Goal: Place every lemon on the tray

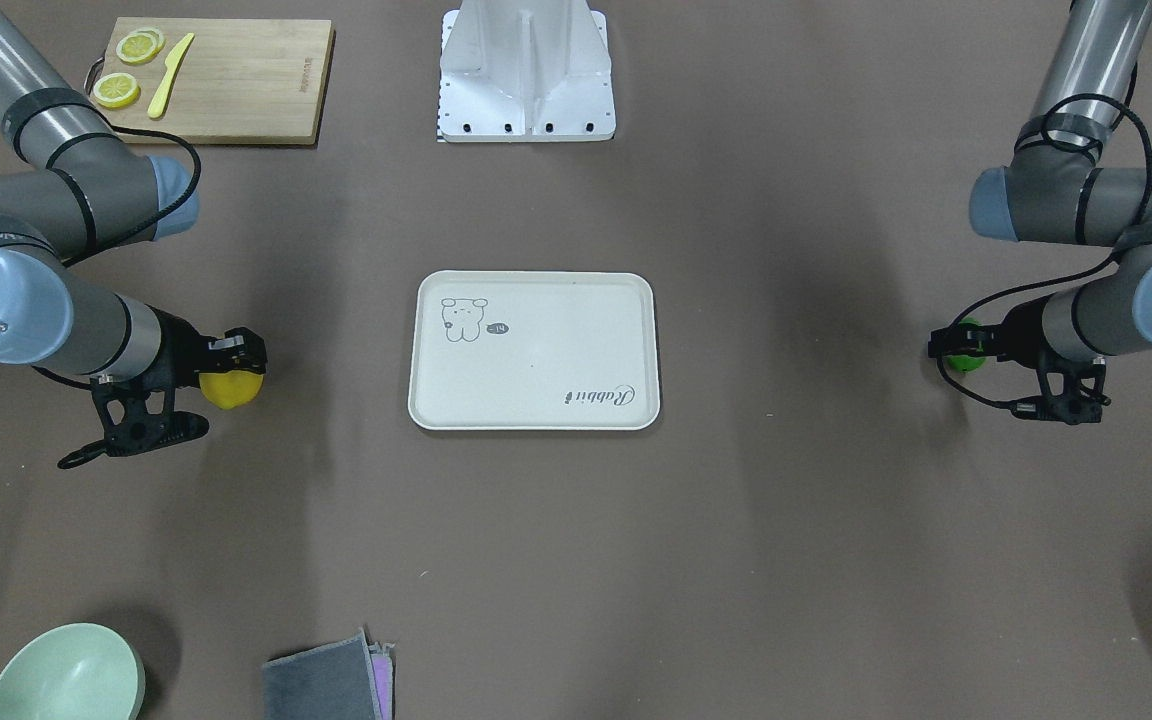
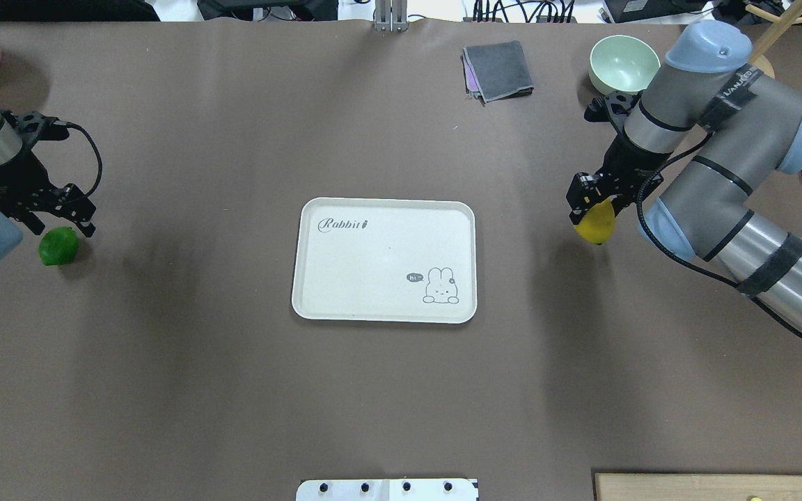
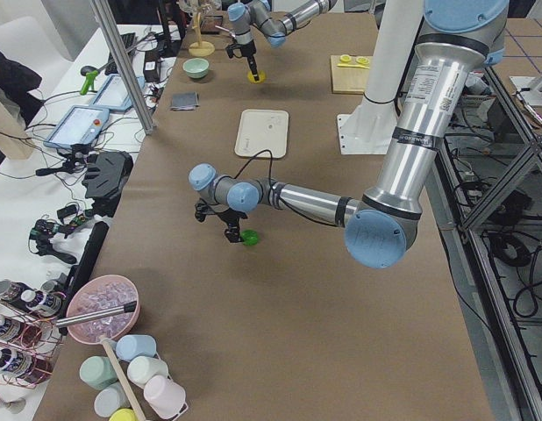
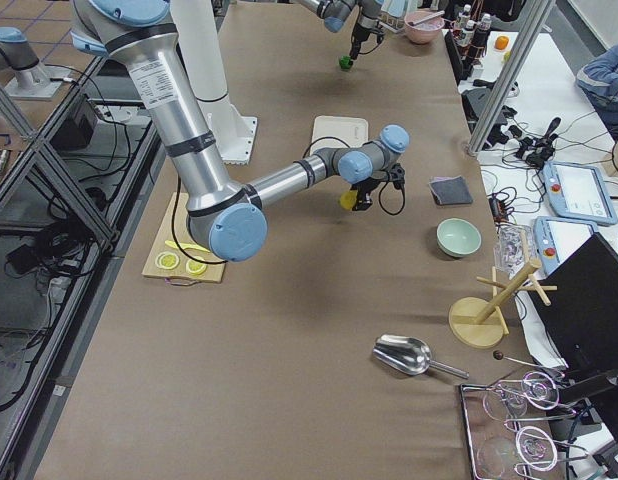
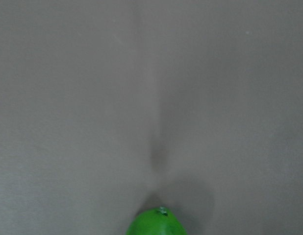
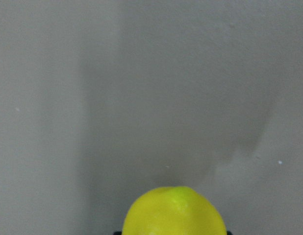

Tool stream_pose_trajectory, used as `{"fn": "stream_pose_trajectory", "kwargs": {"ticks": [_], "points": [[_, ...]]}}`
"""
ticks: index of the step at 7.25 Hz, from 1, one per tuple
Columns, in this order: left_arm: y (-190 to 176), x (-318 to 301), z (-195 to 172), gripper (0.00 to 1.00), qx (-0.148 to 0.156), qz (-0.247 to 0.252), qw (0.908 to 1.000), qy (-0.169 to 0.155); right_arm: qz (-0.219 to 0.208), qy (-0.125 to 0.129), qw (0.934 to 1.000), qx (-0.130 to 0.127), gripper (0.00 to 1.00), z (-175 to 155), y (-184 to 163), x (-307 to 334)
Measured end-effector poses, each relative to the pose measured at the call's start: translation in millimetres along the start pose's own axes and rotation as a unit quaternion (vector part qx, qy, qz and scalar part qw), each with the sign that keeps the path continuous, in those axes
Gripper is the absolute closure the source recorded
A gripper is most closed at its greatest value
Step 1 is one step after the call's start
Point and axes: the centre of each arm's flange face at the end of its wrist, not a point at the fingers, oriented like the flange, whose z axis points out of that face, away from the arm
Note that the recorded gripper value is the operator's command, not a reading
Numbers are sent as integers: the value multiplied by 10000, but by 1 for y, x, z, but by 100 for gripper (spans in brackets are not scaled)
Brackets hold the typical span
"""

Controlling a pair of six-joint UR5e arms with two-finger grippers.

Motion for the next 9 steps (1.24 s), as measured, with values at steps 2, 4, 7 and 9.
{"fn": "stream_pose_trajectory", "kwargs": {"ticks": [2,4,7,9], "points": [[5,6,14,3,-117,52,9999,-36,455,-168,9988,-12,80,-2,-6,-58],[9,5,16,4,-142,66,9999,-34,733,-257,9969,-117,80,8,-2,-105],[14,-2,21,92,-187,27,9998,-46,432,-318,9985,-98,80,29,-4,-160],[20,-6,21,100,-256,-38,9997,41,263,-299,9992,-98,78,48,-5,-182]]}}
